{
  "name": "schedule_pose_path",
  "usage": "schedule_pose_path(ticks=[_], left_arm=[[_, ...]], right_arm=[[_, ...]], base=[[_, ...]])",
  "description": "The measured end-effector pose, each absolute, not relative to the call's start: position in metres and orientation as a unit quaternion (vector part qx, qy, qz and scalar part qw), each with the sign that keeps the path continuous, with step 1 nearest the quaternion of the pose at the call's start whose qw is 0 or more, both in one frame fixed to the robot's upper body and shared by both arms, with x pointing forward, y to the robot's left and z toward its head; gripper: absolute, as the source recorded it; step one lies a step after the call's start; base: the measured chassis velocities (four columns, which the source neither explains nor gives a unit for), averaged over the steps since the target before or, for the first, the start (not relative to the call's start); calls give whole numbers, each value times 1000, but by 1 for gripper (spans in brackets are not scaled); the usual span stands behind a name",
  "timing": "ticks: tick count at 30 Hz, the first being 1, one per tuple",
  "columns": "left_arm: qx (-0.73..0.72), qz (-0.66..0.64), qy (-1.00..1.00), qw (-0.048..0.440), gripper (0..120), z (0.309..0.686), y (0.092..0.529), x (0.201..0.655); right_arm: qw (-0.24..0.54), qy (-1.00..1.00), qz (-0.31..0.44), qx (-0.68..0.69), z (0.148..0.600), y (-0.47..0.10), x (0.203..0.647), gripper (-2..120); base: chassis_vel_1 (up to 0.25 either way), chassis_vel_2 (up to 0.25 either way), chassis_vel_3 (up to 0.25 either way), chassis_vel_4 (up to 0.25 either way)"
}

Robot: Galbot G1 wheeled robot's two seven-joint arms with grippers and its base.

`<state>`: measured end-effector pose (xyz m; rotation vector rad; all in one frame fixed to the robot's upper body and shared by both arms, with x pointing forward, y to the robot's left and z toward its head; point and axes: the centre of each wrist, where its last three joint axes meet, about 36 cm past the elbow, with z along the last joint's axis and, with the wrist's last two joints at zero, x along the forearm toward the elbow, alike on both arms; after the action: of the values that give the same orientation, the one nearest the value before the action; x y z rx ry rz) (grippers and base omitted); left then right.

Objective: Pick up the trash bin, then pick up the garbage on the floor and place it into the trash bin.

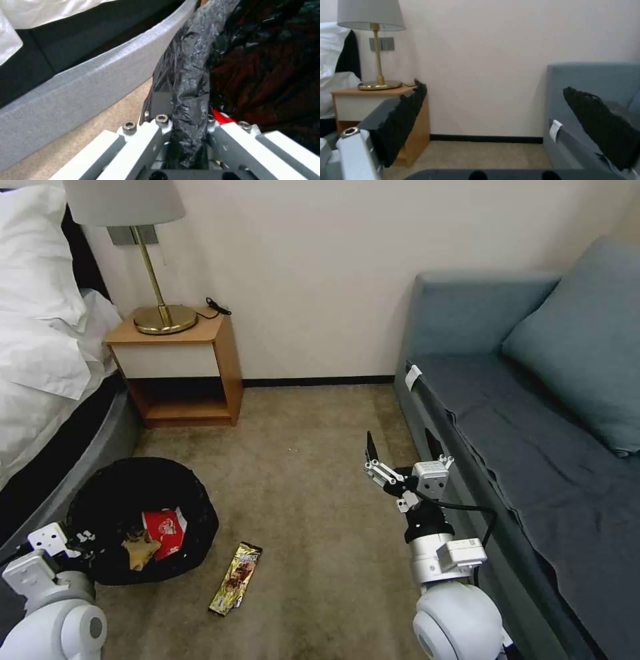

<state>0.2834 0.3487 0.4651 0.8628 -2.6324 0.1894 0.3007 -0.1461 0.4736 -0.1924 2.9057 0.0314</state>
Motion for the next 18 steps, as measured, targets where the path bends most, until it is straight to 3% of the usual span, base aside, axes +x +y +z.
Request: schedule_pose_path(ticks=[11, 18], left_arm=[[306, 67, -932, 180, 3, 465, 349, 283], [306, 67, -933, 179, 3, 465, 349, 284]], right_arm=[[112, 991, 16, -75, 471, -141, 306, 100], [93, 986, 29, -133, 477, -127, 361, 100]], base=[[-64, 57, 58, -55], [0, 0, 0, 0]])
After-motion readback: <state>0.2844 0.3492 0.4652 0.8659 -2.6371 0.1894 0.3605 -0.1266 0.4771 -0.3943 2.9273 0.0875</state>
